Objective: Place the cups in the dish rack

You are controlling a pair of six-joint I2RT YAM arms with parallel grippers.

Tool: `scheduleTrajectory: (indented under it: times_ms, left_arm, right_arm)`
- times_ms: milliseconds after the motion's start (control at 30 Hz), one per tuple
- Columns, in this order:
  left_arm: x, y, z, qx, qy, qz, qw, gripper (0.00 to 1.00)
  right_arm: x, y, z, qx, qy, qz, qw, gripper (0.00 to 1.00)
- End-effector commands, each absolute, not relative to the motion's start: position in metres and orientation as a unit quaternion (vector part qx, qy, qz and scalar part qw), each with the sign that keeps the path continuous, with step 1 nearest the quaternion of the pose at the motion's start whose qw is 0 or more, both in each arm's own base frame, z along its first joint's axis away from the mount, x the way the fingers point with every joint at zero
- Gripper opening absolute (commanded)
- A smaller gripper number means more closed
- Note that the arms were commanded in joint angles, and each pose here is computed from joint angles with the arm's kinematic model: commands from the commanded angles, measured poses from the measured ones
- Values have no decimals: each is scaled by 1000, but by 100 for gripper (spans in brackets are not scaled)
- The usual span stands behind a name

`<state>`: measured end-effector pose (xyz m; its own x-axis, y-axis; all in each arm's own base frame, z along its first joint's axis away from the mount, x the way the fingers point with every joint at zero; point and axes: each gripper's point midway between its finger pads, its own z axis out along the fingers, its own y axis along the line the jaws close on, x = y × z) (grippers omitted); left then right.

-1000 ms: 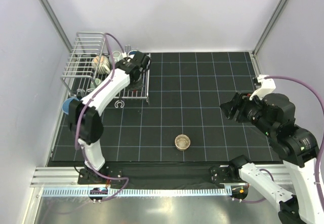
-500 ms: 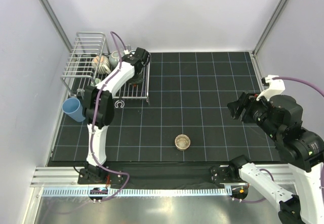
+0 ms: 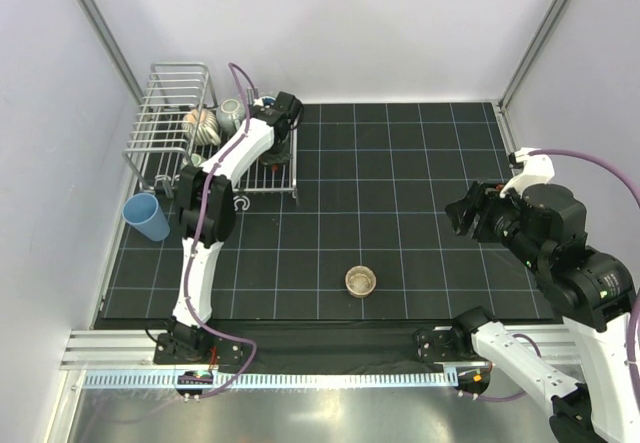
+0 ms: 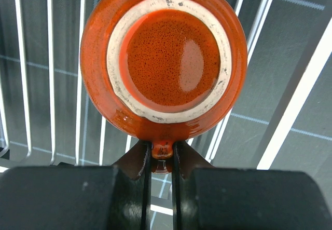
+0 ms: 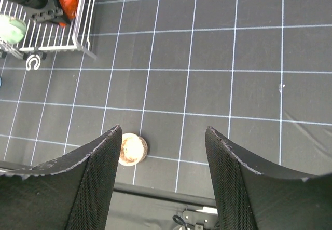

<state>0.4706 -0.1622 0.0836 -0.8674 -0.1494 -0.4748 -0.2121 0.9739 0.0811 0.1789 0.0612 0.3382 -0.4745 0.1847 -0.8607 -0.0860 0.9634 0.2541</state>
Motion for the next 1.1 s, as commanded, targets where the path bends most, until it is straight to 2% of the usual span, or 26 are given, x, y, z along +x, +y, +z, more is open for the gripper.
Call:
scheduleTrajectory:
  times_ms: [0, 267, 367, 400, 500, 800, 1000, 1067]
  left_arm:
    - [492, -170, 91, -102, 957, 42, 270, 3]
    - [483, -165, 91, -105, 958, 50, 261, 22]
    - [479, -160, 92, -113, 958, 55, 259, 33]
    - [478, -157, 94, -116, 957, 57, 259, 40]
    - [474, -153, 98, -120, 956, 58, 260, 47]
    - [460, -160, 150, -139, 949, 8, 282, 58]
    - [430, -164, 204, -149, 940, -53, 303, 61]
    - [414, -167, 231, -147, 933, -87, 317, 61]
  right_arm:
    - [184, 67, 336, 28, 850, 140, 507, 67]
    - [181, 69, 331, 29, 853, 148, 500, 66]
    - [180, 70, 327, 28, 855, 149, 496, 66]
    - [179, 71, 327, 27, 855, 151, 496, 66]
    - [177, 71, 323, 26, 856, 154, 492, 67]
    - [176, 77, 308, 10, 872, 154, 464, 66]
    - [181, 96, 283, -17, 896, 170, 410, 67]
    - [180, 111, 283, -31, 894, 206, 397, 69]
